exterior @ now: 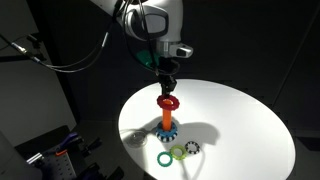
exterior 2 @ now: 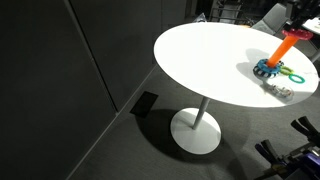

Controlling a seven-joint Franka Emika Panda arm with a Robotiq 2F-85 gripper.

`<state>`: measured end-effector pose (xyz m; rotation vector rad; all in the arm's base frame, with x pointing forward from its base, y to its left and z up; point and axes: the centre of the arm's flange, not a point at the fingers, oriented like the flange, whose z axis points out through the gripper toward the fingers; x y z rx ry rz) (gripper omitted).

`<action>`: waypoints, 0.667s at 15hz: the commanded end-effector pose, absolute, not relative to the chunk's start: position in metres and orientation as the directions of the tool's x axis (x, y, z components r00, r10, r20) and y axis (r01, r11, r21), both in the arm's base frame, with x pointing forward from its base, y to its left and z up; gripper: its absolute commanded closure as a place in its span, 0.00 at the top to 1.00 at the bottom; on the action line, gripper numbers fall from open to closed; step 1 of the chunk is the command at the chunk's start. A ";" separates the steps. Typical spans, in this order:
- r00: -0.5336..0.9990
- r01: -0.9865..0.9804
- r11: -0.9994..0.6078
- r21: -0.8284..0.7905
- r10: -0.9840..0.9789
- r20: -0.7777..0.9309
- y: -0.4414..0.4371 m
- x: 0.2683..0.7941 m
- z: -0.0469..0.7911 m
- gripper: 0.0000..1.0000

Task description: Pick up the red ring and put it on the ring holder

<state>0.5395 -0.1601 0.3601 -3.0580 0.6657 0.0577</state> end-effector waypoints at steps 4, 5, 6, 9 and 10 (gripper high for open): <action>0.908 -0.419 -0.906 0.062 -0.419 0.004 -0.153 0.528 0.361 0.09; 0.907 -0.421 -0.905 0.066 -0.421 0.014 -0.152 0.527 0.360 0.09; 0.905 -0.426 -0.902 0.070 -0.425 0.030 -0.152 0.526 0.359 0.09; 0.901 -0.433 -0.898 0.074 -0.429 0.063 -0.151 0.524 0.356 0.09; 0.900 -0.435 -0.897 0.075 -0.431 0.069 -0.151 0.523 0.355 0.09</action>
